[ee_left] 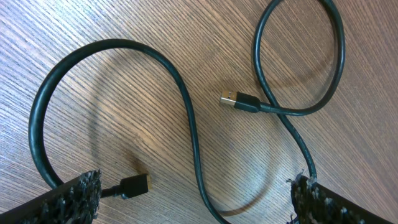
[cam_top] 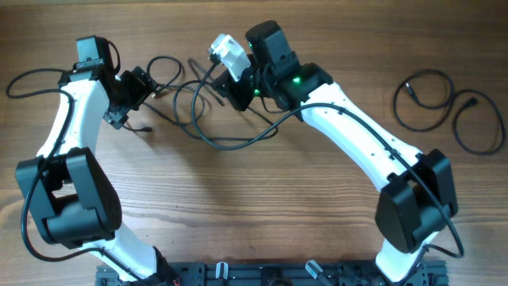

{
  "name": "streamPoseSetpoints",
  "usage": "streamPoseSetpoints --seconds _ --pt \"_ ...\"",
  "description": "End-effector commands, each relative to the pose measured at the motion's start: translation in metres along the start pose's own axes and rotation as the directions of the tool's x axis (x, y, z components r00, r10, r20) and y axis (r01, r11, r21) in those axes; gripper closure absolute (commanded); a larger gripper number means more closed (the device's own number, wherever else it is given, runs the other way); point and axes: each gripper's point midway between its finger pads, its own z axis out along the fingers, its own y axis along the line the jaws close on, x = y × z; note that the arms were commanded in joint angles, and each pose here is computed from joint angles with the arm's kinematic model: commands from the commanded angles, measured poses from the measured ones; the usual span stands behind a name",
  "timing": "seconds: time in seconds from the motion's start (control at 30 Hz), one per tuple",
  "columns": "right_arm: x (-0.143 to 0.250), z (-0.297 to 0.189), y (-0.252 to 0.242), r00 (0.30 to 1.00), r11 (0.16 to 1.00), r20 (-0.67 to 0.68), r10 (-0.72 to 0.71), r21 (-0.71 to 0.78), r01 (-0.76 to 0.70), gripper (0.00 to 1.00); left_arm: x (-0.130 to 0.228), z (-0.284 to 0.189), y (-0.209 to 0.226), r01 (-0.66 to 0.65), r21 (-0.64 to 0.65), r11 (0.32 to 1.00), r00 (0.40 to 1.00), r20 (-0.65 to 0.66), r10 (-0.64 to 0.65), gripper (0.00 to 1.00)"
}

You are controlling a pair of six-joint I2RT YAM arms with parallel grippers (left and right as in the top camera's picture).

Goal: Untangle cables

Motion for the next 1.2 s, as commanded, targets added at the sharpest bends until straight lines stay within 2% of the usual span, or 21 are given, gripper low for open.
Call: streamPoseSetpoints --seconds 0.0,0.07,0.13,0.27,0.53,0.9,0.93,1.03,1.07,1.1,1.17 --pt "-0.032 -0.067 -0.035 0.996 0.966 0.087 0.029 0.255 -0.051 0.96 0.004 0.002 -0.001 -0.008 0.005 1.000 1.000 -0.011 0.008 0.00" --pt "-0.021 -0.094 -0.068 0.989 0.885 0.084 0.119 0.442 -0.144 0.96 0.004 0.002 -0.001 -0.008 0.005 1.000 1.000 -0.012 0.008 0.00" --pt "-0.001 -0.121 -0.099 0.974 0.771 0.079 0.212 0.599 -0.217 0.96 0.004 0.002 -0.001 -0.008 0.005 1.000 1.000 -0.012 0.008 0.00" --pt "0.060 -0.164 -0.140 0.926 0.586 -0.014 0.376 0.778 -0.226 0.96 0.004 0.002 -0.001 -0.008 0.005 1.000 1.000 -0.012 0.008 0.00" --pt "0.163 -0.213 -0.188 0.782 0.422 -0.055 0.620 0.864 -0.274 0.96 0.004 0.002 -0.001 -0.008 0.005 1.000 1.000 -0.012 0.008 0.00" --pt "0.285 -0.247 -0.232 0.641 0.214 0.084 0.763 0.902 -0.374 0.95 0.004 0.002 -0.001 -0.008 0.005 1.000 1.000 -0.012 0.008 0.00" --pt "0.293 -0.245 -0.233 0.630 0.216 0.094 0.771 0.891 -0.398 0.92 0.004 0.002 -0.001 -0.008 0.005 1.000 1.000 -0.012 0.008 0.00" --pt "0.307 -0.237 -0.231 0.606 0.230 0.112 0.788 0.859 -0.458 0.65 0.004 0.002 -0.001 -0.008 0.005 1.000 1.000 -0.012 0.008 0.00" --pt "0.310 -0.236 -0.230 0.599 0.233 0.115 0.793 0.851 -0.472 0.61 0.004 0.002 -0.001 -0.008 0.005 1.000 1.000 -0.012 0.008 0.00" --pt "0.313 -0.235 -0.230 0.595 0.231 0.118 0.795 0.848 -0.477 0.47 0.004 0.002 -0.001 -0.008 0.005 1.000 1.000 -0.012 0.008 0.00" --pt "0.315 -0.235 -0.230 0.594 0.229 0.120 0.796 0.848 -0.477 0.11 0.004 0.002 -0.001 -0.008 0.005 1.000 1.000 -0.012 0.008 0.00"
